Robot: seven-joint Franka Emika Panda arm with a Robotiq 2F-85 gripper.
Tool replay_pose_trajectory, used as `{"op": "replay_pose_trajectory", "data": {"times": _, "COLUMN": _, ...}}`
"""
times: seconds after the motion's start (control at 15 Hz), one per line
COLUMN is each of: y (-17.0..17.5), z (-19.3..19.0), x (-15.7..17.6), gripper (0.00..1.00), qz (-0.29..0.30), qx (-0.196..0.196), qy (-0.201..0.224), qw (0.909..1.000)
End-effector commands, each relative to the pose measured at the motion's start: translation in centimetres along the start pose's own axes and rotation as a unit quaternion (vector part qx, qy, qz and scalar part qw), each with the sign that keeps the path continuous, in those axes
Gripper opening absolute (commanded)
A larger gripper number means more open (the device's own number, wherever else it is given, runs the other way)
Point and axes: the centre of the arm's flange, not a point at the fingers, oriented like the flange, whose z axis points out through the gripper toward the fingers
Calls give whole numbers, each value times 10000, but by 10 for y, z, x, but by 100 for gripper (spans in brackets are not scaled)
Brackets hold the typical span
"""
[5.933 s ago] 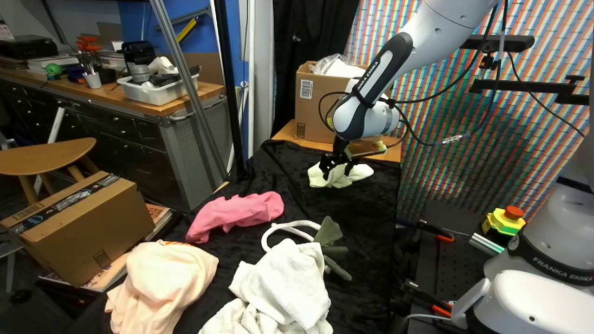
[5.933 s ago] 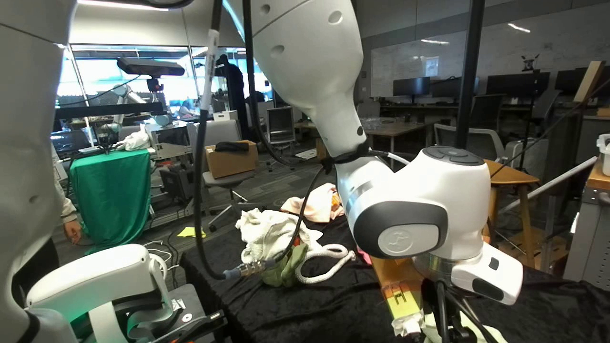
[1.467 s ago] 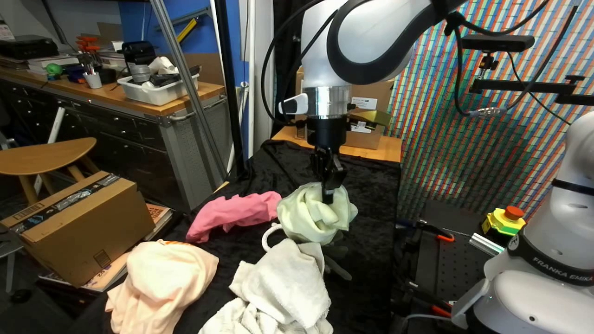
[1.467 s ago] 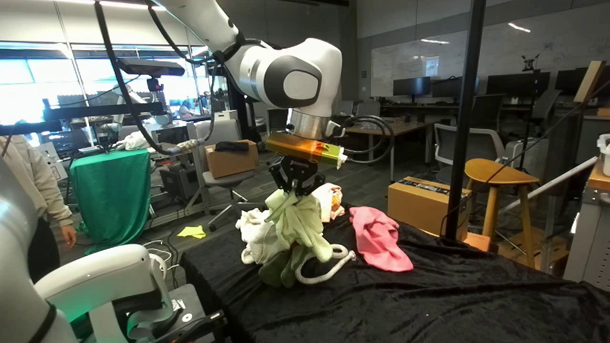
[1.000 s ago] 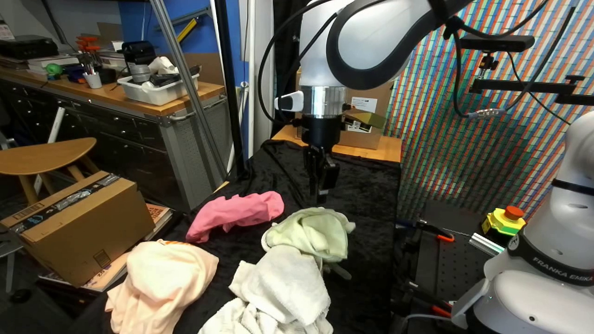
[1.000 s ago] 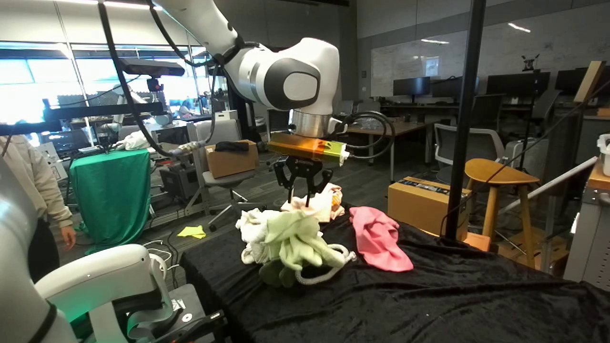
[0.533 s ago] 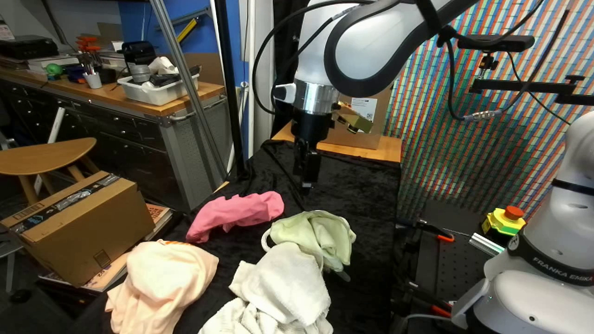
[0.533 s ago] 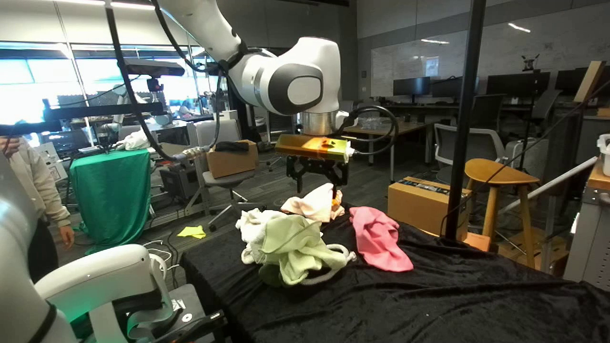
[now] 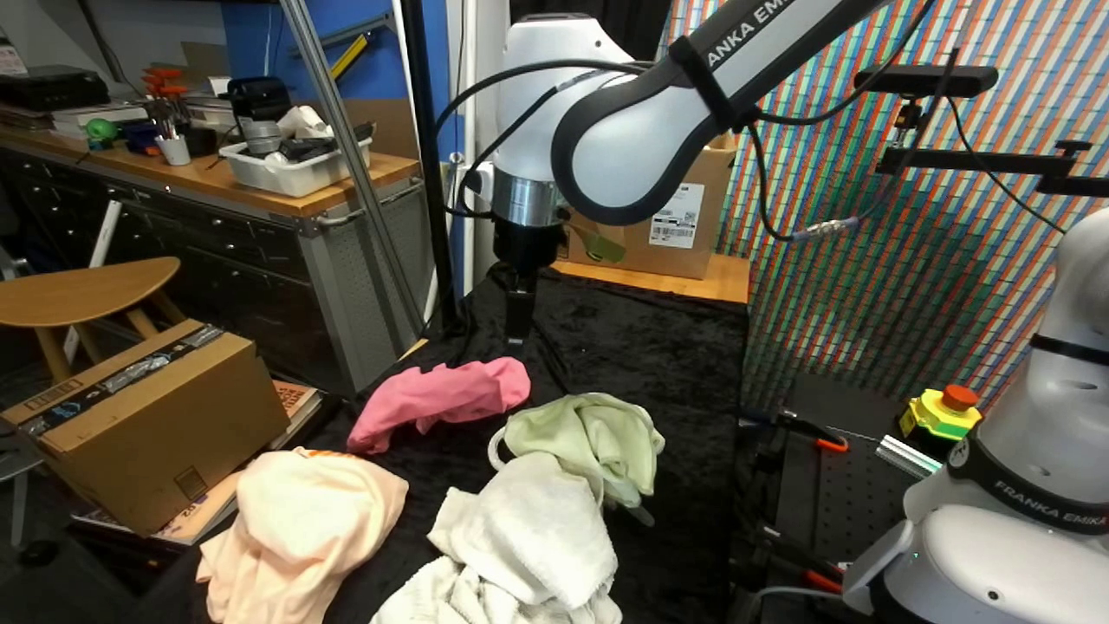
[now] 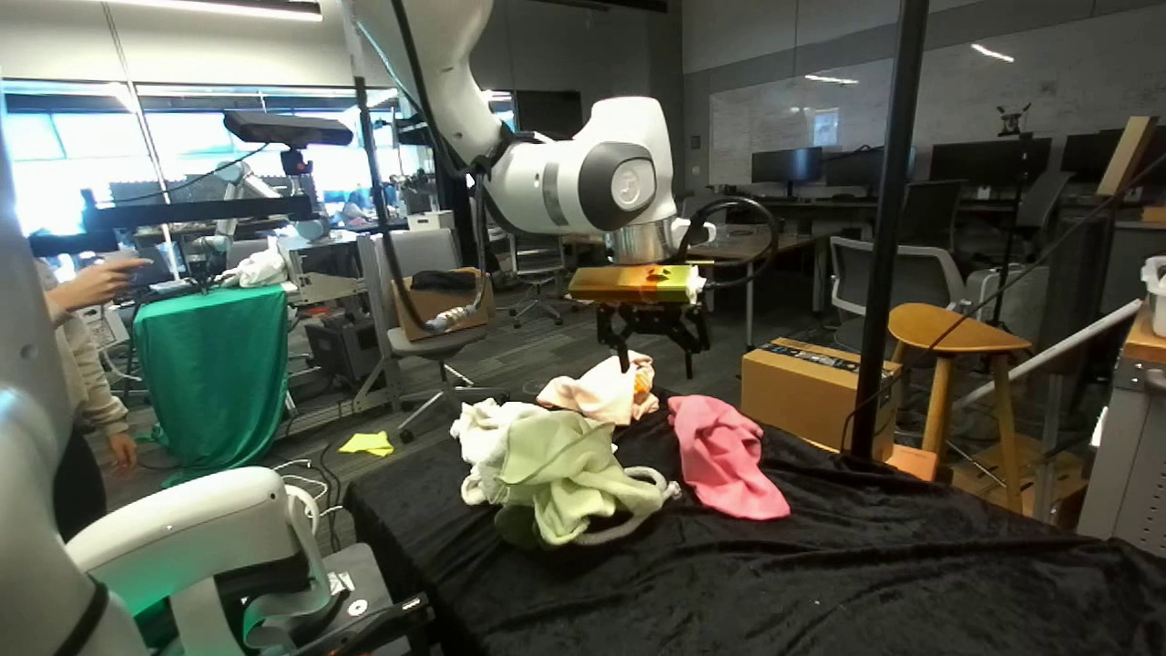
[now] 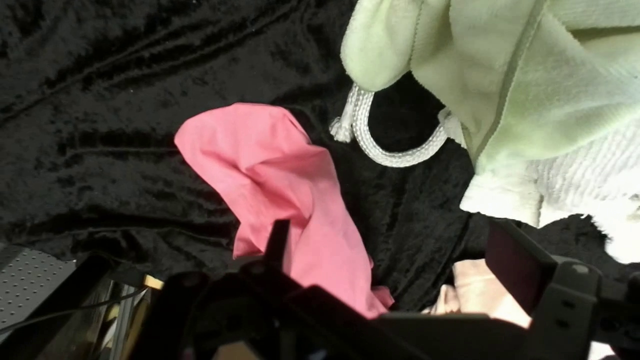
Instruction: Group up all the objects on the table
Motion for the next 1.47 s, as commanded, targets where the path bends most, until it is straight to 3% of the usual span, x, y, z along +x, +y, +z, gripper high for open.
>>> {"op": "replay_pose_trajectory", "data": {"times": 0.0, "y": 9, "z": 4, "x": 64, "gripper": 100, "qz": -18, "qx": -99, "qy": -373, "qw": 9993}}
{"op": "replay_pose_trajectory", "data": {"times": 0.27, "y": 19, "z": 22, "x": 105, "gripper": 100, "qz": 72, "qx": -172, "qy": -707, "qw": 9973}}
{"op": "replay_pose_trajectory", "data": {"times": 0.6, "y": 33, "z": 61, "x": 135, "gripper": 100, "qz": 359, "qx": -213, "qy": -786, "qw": 9960}}
{"op": "replay_pose_trajectory", "data": {"times": 1.4, "y": 73, "z": 146, "x": 140, "gripper": 100, "qz": 892, "qx": -572, "qy": -1362, "qw": 9850}}
